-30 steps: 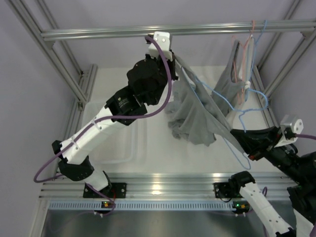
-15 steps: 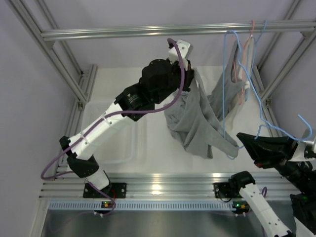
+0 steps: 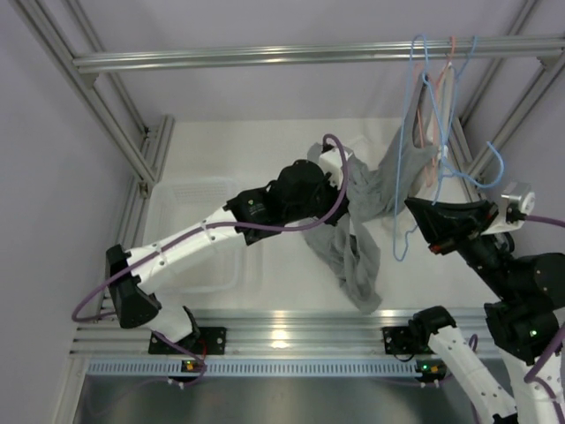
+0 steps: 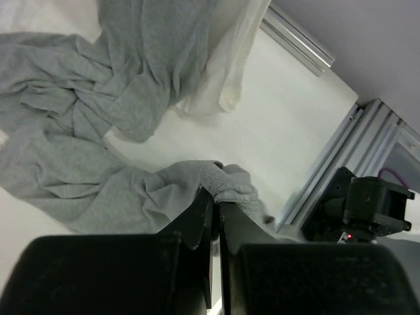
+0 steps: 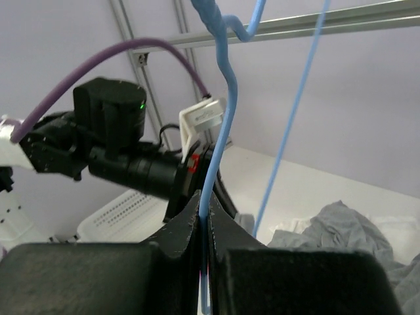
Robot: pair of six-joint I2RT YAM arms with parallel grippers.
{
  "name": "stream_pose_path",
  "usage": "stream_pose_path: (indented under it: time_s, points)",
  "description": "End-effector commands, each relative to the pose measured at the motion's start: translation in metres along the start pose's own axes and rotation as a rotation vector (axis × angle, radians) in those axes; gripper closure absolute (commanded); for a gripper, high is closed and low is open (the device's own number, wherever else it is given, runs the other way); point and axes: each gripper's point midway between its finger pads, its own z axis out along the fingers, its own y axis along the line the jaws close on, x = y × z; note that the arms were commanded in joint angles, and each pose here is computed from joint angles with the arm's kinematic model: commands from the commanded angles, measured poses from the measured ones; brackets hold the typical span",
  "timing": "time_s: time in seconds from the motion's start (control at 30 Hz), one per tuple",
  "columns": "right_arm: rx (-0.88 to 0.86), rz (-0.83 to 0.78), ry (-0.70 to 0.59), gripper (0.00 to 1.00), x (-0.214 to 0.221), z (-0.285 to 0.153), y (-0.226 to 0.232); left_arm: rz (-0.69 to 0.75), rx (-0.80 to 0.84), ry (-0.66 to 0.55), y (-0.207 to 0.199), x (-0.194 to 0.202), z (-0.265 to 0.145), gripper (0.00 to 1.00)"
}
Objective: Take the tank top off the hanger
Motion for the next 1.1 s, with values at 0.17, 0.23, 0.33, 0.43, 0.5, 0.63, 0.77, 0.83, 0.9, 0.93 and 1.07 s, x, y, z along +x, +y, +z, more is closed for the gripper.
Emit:
stream_pose_path:
  time_s: [0.17,0.23,0.33,0.43,0.5,0.63,0.77,0.83,0.9,0.93,1.07]
  points:
    - [0.126,0.010,0.016,1.00,0.015,0.034,-0.043,-0.148,-0.125,-0.140,0.026,-0.003,-0.022,1.00]
    - [0.171,0.015,0.062,1.00,0.019,0.031,-0.050,-0.149,-0.266,-0.131,0.054,0.010,-0.023,1.00]
    - [0.241,0.047,0.180,1.00,0.041,0.019,-0.058,-0.142,-0.361,-0.095,0.073,0.030,-0.016,1.00]
    - [0.240,0.085,0.227,1.00,0.055,0.012,-0.055,-0.147,-0.443,-0.067,0.094,0.045,-0.001,1.00]
    - [0.247,0.097,0.245,1.00,0.057,0.012,-0.056,-0.171,-0.466,-0.039,0.103,0.057,0.011,0.81]
    - [0.280,0.100,0.246,1.00,0.050,0.021,-0.064,-0.178,-0.475,-0.029,0.108,0.059,0.017,0.01]
    - [0.325,0.074,0.236,1.00,0.043,0.034,-0.078,-0.192,-0.451,-0.081,0.103,0.041,-0.003,0.01]
    - [0.329,0.066,0.215,1.00,0.034,0.044,-0.081,-0.188,-0.438,-0.092,0.101,0.038,-0.012,0.01]
    - [0.328,0.060,0.195,1.00,0.024,0.058,-0.085,-0.189,-0.426,-0.120,0.098,0.030,-0.030,0.01]
    - [0.337,0.051,0.198,1.00,0.022,0.063,-0.089,-0.191,-0.427,-0.130,0.098,0.027,-0.037,0.01]
    - [0.379,0.021,0.198,1.00,0.013,0.089,-0.109,-0.199,-0.482,-0.169,0.108,0.022,-0.080,0.01]
